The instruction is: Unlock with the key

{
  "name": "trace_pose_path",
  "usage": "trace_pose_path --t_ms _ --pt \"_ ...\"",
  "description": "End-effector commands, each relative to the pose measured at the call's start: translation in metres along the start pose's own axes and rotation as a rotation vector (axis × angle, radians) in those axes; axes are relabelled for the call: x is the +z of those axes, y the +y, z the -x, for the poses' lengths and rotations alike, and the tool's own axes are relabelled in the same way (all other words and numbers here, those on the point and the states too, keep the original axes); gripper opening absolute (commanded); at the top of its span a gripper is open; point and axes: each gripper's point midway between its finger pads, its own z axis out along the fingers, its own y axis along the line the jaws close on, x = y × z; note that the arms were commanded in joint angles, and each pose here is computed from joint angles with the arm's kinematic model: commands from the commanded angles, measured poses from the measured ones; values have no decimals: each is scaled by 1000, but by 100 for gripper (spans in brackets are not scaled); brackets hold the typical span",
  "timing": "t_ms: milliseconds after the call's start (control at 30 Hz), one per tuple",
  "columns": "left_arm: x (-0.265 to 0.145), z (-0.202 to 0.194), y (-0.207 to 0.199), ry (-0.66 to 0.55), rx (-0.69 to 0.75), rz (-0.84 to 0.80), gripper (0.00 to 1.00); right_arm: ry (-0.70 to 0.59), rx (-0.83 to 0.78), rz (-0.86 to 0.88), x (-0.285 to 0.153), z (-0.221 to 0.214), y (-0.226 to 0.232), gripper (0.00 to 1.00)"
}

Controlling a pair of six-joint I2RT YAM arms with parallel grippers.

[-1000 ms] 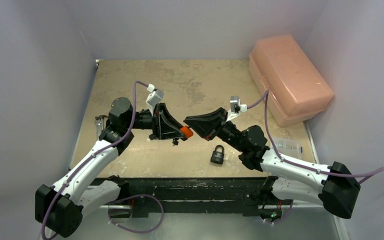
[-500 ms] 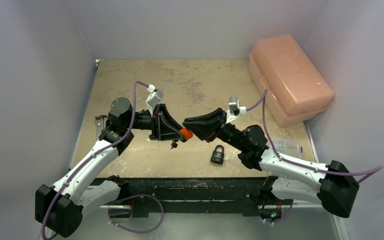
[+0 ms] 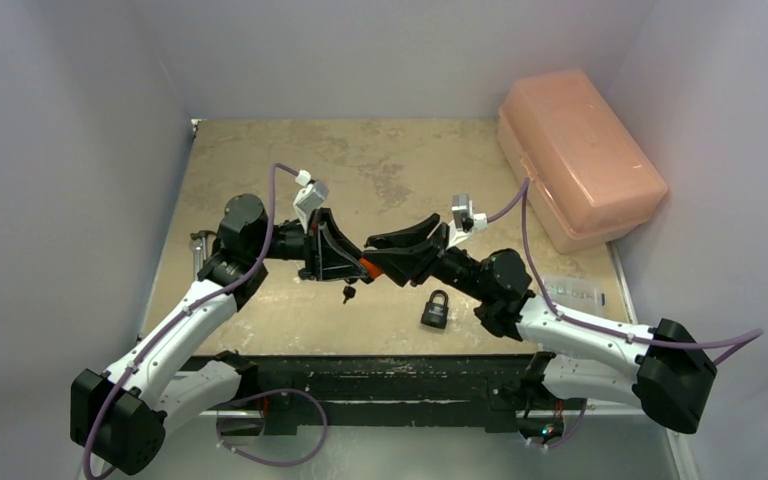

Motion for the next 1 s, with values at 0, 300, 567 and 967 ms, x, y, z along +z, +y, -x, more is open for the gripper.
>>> trace_pose_path --t_ms 0,300,567,967 --pt "-1 28 13 -93 90 93 0 60 -4 114 5 -7 25 45" --pt "-2 29 13 -95 93 99 0 82 -4 95 7 -14 18 26" --pt "-4 30 16 -99 93 111 25 106 -12 64 9 -18 12 0" --pt "-18 34 35 -103 149 297 98 92 -42 -248 2 -13 -46 0"
